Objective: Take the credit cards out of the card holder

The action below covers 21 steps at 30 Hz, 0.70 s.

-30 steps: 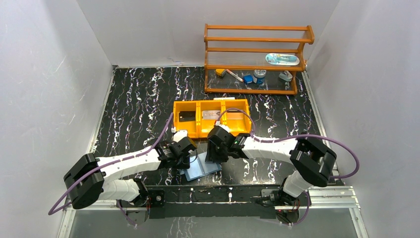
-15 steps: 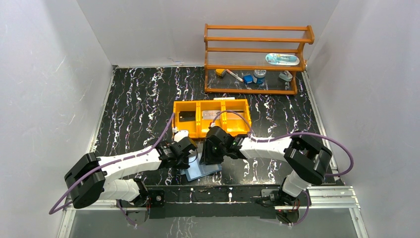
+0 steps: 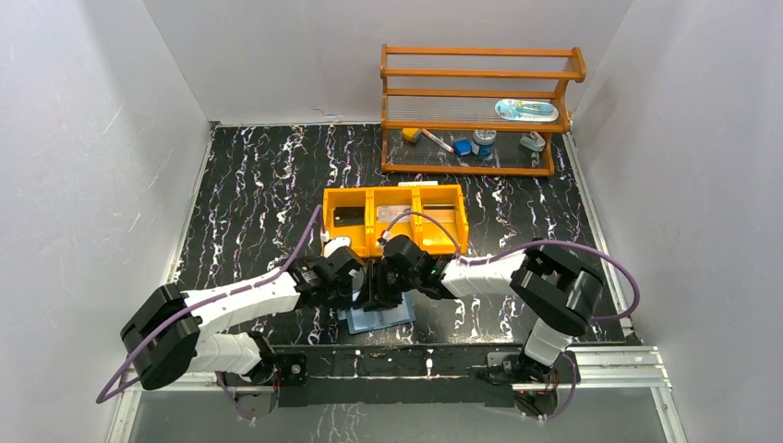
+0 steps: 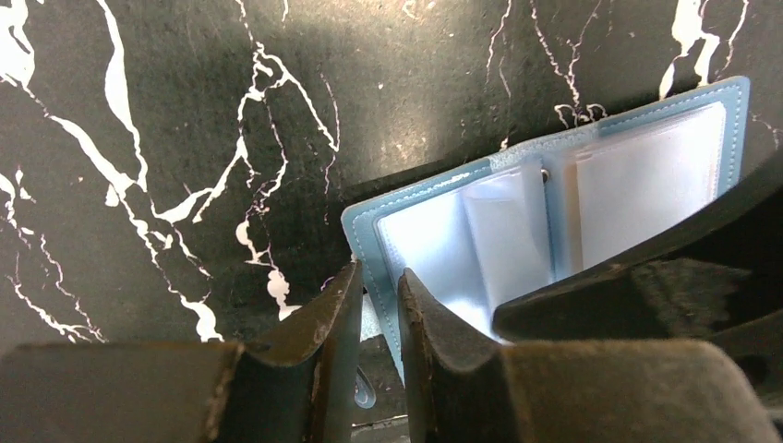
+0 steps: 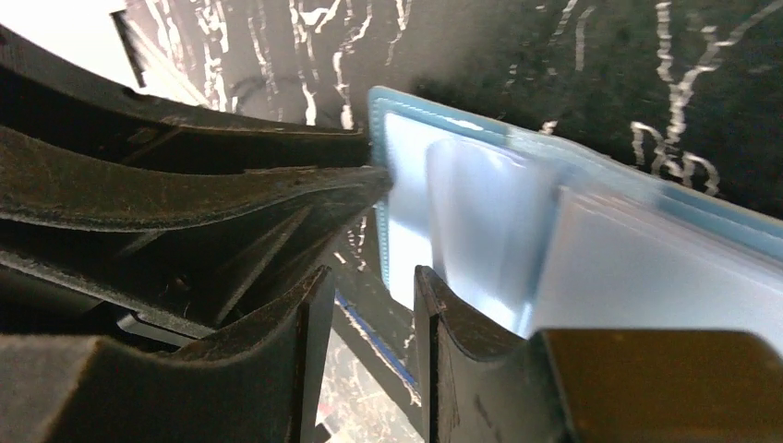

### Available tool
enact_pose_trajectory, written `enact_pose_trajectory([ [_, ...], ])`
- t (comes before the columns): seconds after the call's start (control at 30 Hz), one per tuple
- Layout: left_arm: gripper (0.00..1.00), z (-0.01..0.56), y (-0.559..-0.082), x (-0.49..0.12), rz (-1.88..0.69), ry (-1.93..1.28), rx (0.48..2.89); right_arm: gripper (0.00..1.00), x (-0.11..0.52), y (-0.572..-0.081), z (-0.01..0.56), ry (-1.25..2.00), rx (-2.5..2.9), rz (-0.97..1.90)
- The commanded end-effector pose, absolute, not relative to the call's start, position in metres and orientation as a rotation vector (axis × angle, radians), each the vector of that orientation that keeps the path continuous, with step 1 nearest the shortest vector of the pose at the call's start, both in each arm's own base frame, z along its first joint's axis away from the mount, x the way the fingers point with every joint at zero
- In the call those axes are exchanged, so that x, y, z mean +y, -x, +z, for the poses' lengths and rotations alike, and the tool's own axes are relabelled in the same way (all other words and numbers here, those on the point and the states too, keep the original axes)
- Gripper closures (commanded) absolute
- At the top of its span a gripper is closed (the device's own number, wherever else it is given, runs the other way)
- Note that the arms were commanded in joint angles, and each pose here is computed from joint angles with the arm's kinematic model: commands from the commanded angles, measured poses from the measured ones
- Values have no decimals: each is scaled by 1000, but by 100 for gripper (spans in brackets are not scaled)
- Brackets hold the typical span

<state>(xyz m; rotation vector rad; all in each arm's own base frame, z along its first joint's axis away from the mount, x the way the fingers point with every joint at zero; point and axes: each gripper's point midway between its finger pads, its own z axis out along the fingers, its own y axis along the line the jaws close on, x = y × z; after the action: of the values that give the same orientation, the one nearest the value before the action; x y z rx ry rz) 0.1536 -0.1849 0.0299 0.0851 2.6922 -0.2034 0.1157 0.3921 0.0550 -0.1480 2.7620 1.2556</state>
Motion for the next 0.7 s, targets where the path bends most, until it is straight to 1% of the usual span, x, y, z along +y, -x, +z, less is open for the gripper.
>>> enact_pose_trajectory([
  [0.0, 81, 34, -155, -195, -311, -110, 2686, 54, 411, -107, 73, 180, 2703, 1504],
  [0.1, 81, 30, -155, -195, -326, -98, 2696, 54, 416, -104, 84, 197, 2660, 1591],
  [0.2, 81, 29, -156, -193, -318, -99, 2701, 52, 418, -103, 107, 240, 2576, 1661],
  [0.37, 81, 27, -156, -195, -319, -96, 2717, 50, 411, -106, 133, 246, 2533, 1633],
  [0.43, 82, 27, -154, -197, -330, -101, 2728, 49, 401, -112, 140, 172, 2560, 1536],
  [0.53, 84, 31, -150, -198, -328, -99, 2762, 45, 364, -132, 135, -31, 2625, 1201],
  [0.6, 84, 31, -144, -200, -359, -82, 2780, 40, 327, -138, 125, -186, 2673, 967],
  [0.63, 84, 30, -142, -200, -374, -77, 2788, 38, 313, -140, 122, -230, 2671, 892],
  [0.67, 84, 30, -138, -200, -380, -72, 2802, 37, 306, -140, 121, -254, 2662, 877],
])
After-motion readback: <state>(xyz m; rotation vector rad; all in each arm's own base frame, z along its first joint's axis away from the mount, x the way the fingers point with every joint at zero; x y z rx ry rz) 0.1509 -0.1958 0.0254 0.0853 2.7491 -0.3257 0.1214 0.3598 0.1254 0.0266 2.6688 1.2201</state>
